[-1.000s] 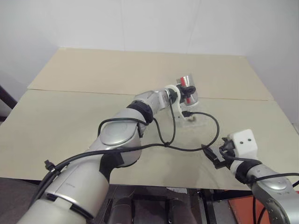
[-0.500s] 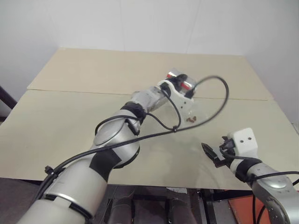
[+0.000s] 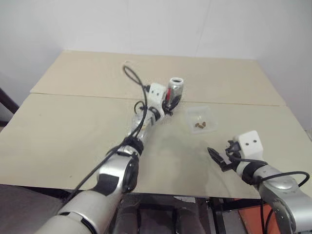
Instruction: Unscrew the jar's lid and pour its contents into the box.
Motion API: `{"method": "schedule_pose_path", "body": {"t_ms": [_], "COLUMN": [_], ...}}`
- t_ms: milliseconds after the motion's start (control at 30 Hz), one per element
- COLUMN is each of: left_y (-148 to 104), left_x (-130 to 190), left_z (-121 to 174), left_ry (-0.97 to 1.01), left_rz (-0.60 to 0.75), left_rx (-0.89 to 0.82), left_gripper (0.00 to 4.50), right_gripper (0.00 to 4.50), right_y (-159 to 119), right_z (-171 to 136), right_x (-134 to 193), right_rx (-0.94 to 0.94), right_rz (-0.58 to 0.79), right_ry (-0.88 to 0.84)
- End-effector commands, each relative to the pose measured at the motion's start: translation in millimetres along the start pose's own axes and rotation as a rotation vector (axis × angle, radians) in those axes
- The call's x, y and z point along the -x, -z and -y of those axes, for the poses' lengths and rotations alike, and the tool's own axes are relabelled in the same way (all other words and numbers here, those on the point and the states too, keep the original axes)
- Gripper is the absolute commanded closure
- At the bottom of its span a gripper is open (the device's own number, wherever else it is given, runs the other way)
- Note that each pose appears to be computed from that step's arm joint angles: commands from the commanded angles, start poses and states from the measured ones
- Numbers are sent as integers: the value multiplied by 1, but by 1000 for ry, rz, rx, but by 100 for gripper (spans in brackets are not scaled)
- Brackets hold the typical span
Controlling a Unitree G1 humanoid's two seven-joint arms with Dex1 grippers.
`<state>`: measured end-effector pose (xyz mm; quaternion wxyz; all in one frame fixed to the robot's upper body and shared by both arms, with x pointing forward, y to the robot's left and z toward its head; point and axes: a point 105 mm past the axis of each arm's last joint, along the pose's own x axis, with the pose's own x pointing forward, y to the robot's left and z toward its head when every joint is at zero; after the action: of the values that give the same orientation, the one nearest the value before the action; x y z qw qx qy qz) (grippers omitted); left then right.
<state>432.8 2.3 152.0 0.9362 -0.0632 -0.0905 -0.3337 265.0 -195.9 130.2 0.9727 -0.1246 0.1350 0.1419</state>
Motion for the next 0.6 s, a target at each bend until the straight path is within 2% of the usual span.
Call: {"method": "schedule_pose_path", "body": {"t_ms": [33, 233, 400, 600], "left_y": [-1, 33, 45, 42], "left_x": [8, 30, 38, 41], "left_z": [0, 3, 2, 7], "left_ry": [-43, -39, -40, -10], "left_rz": [77, 0, -26, 14], "left_rx": [13, -43, -72, -95], "left_gripper": [253, 253, 253, 62], "right_gripper": [2, 2, 2, 0], "right_y": [-11, -12, -13, -11], "right_z": [2, -1, -1, -1], "right_x": [-1, -3, -3, -3], "right_rx": [46, 61, 52, 67], "right_rz": [47, 50, 58, 49], "right_ry": [8, -10, -14, -10]}}
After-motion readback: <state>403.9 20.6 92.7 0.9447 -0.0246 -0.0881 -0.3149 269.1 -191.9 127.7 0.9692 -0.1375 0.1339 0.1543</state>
